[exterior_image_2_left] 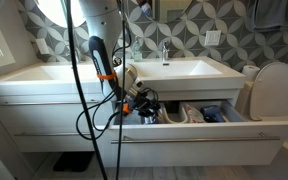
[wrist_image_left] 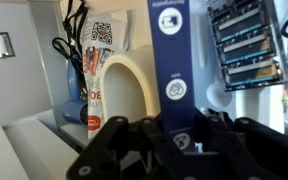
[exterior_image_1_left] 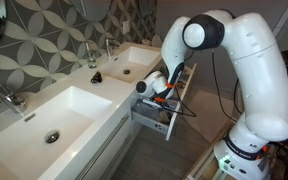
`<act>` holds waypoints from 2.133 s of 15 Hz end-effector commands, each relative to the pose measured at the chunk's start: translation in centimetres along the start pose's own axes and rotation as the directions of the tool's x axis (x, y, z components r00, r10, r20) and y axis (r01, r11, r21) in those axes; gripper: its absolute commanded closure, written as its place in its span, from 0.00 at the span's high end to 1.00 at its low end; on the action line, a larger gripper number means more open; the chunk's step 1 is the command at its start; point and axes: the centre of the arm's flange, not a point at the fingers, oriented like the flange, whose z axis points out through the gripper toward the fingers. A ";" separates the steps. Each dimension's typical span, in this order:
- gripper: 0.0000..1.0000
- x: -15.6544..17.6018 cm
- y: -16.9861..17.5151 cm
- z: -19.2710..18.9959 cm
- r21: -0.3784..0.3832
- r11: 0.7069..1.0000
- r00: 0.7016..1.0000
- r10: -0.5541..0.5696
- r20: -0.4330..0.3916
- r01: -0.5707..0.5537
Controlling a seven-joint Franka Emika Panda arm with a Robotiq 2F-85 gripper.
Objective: Pick up the electric toothbrush box from the open top drawer and put it on the counter
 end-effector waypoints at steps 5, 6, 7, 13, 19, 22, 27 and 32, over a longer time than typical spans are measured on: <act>0.03 0.3 0.5 -1.8 -0.035 0.999 0.999 -0.020 -0.034 0.019; 0.03 0.3 0.5 -1.9 -0.038 0.999 0.999 -0.021 -0.036 0.020; 0.03 0.3 0.5 -2.1 -0.039 0.999 0.999 -0.022 -0.038 0.021; 0.03 -0.1 0.0 -3.3 -0.071 0.996 0.995 -0.067 -0.071 0.062; 0.03 -0.3 -0.1 -3.4 -0.118 0.990 0.994 -0.086 -0.064 0.078; 0.03 -0.3 -0.2 -3.6 -0.123 0.989 0.994 -0.088 -0.058 0.081; 0.03 -0.6 0.1 -4.7 -0.136 0.985 0.992 -0.112 -0.053 0.104; 0.03 -1.1 0.0 -6.9 -0.174 0.977 0.989 -0.138 -0.058 0.126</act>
